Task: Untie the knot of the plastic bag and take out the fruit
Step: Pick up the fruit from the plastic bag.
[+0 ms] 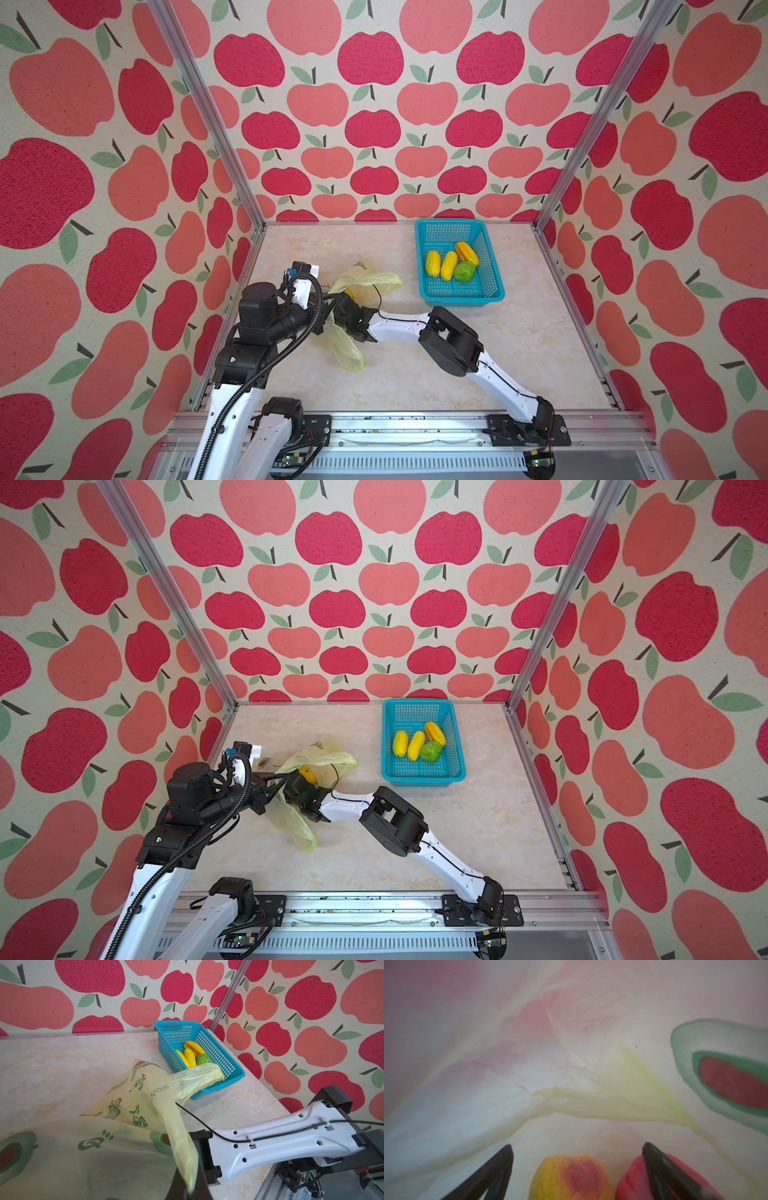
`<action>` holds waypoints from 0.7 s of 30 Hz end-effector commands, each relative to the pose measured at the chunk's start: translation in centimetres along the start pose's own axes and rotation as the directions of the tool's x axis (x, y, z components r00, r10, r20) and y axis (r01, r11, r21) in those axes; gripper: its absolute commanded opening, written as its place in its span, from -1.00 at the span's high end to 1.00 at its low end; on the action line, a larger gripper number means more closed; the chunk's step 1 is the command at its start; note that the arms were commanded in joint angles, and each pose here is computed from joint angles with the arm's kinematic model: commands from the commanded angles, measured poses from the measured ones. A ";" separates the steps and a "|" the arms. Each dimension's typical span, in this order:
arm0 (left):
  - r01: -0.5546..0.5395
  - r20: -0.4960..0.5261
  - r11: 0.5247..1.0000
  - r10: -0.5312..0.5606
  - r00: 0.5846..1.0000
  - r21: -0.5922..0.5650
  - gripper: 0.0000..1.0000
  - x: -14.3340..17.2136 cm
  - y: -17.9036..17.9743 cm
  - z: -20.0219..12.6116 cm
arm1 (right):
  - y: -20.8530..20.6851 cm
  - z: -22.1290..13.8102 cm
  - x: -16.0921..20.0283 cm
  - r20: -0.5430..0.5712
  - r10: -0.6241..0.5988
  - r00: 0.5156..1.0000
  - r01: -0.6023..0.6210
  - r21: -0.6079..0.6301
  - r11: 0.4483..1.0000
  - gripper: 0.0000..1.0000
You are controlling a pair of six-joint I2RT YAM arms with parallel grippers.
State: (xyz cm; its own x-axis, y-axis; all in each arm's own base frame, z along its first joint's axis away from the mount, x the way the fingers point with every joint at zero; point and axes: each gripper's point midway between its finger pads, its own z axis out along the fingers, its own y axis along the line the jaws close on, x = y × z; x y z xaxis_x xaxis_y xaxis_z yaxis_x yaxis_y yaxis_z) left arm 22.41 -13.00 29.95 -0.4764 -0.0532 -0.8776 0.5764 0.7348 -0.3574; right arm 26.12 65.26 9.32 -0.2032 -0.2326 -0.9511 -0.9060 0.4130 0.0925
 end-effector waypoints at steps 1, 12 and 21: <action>-0.024 0.027 1.000 0.024 0.999 -0.008 1.00 -0.6 -0.2 -0.3 | -1.2 -0.3 7.6 -0.213 0.003 0.977 0.008 0.050 0.999 -0.84; -0.015 0.021 0.997 0.017 1.000 -0.074 1.00 -0.5 1.0 -0.5 | -2.0 -3.2 4.9 -0.151 -0.048 0.987 0.063 0.094 0.994 -0.22; -0.009 0.019 0.995 0.011 1.000 -0.100 1.00 -0.4 1.6 -0.5 | -2.0 -9.7 -0.5 -0.005 -0.059 0.998 0.060 0.106 0.993 -0.01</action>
State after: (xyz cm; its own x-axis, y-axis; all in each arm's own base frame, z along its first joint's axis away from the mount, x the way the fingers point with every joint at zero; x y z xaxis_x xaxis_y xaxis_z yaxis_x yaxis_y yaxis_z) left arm 23.18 -11.90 29.47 -0.4770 -0.0608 -0.8768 0.5182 0.7863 -0.3365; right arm 23.78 56.73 7.66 -0.2067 -0.3584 -0.9104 -0.8817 0.4716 0.0146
